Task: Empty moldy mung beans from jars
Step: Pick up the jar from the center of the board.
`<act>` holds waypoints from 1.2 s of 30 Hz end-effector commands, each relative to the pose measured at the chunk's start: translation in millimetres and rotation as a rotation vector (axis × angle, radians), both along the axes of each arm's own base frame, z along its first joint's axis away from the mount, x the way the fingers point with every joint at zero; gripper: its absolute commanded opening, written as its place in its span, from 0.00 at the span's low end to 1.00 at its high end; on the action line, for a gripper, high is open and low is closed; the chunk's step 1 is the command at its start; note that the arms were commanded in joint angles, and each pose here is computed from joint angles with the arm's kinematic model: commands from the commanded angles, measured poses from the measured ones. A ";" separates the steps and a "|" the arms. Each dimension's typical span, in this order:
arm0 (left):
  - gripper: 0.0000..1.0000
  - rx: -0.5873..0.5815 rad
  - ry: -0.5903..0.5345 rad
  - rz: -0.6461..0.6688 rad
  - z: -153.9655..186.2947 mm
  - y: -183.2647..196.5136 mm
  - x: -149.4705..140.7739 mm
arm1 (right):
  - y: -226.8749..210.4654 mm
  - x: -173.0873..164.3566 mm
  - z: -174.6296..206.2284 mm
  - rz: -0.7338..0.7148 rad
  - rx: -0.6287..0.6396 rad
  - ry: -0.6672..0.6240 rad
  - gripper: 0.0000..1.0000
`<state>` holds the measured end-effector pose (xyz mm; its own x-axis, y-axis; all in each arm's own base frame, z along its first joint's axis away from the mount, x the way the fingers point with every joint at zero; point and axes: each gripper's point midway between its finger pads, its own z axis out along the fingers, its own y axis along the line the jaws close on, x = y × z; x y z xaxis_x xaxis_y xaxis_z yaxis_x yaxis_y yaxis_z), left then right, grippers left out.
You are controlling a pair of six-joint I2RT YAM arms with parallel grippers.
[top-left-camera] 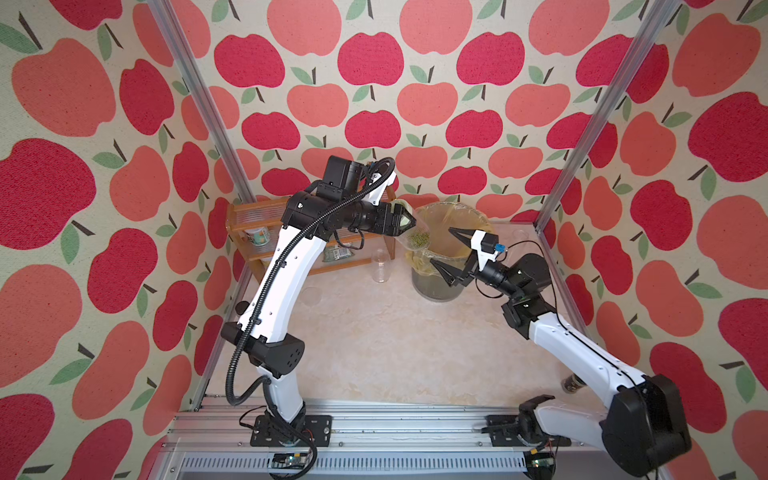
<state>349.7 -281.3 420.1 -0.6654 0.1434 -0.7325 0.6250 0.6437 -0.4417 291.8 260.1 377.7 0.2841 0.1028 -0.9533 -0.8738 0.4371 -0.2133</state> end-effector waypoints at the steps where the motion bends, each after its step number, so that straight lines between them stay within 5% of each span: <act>1: 0.50 -0.114 -0.108 -0.052 49.3 -5.3 -16.1 | 3.1 -1.0 9.5 0.026 -0.009 -0.038 0.99; 22: 0.48 -0.232 -0.096 -0.164 73.5 -15.9 -40.7 | 21.5 27.5 15.5 0.095 0.098 -0.089 0.99; 36: 0.48 -0.268 -0.015 -0.208 58.4 -24.2 -36.7 | 23.7 24.6 28.6 0.117 0.169 -0.124 0.99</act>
